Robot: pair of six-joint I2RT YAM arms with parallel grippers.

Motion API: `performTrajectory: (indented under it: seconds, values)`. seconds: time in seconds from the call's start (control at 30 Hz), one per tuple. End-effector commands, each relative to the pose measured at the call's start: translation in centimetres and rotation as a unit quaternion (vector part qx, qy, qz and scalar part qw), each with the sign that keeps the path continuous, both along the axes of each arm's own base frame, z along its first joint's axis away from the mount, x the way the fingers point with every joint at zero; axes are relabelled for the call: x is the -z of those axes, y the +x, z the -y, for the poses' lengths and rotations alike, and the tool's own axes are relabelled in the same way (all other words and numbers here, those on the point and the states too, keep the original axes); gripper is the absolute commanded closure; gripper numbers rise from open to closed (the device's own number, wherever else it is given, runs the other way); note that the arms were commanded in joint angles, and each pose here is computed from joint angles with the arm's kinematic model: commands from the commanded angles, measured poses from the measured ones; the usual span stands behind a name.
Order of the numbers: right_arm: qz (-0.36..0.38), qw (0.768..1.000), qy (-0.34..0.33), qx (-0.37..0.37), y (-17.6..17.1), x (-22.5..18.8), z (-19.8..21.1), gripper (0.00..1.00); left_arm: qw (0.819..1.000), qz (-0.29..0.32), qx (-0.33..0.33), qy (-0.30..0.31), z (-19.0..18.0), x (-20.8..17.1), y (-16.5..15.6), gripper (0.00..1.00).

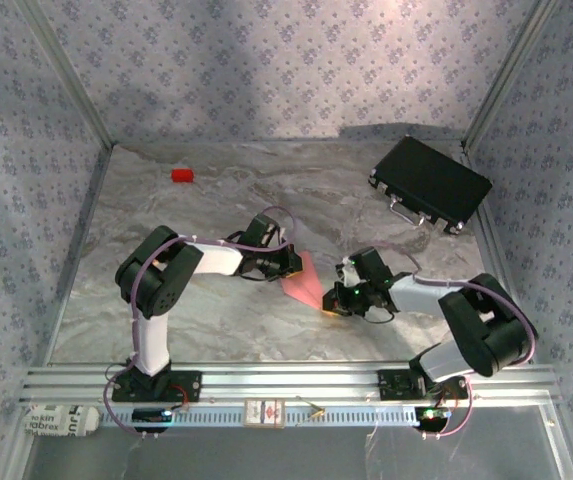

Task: Fold a paper plane with a square sheet of paper (pick it up from the middle)
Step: Fourth fold the wing at the center of the table.

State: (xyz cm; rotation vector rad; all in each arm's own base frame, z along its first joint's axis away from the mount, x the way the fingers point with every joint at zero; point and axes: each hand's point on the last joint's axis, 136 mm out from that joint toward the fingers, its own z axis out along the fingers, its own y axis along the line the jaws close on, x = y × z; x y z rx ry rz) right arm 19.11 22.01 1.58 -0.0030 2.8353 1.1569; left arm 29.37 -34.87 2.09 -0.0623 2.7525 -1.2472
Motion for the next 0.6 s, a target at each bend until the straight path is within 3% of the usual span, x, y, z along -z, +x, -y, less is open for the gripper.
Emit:
performTrajectory:
  seconds: [0.0, 0.27, 0.47, 0.57]
  values:
    - [-0.072, 0.997, -0.020, 0.013, -3.5, 2.0, 2.1, 0.97, 0.995, -0.056, -0.021, 0.085, -3.6, 5.2, -1.9, 1.00]
    - [-0.064, 0.997, -0.005, 0.037, -3.6, 0.2, 3.8, 0.95, 0.994, -0.059, -0.026, 0.083, -3.8, 5.3, -2.0, 1.00]
    - [-0.034, 0.996, 0.004, 0.083, -1.9, -2.4, 4.0, 0.70, 0.995, -0.075, -0.041, 0.054, -3.3, 4.6, -2.2, 1.00]
    - [-0.039, 0.995, 0.017, 0.087, -1.3, -2.9, 3.4, 0.67, 0.994, -0.076, -0.051, 0.061, -3.7, 4.5, -2.4, 1.00]
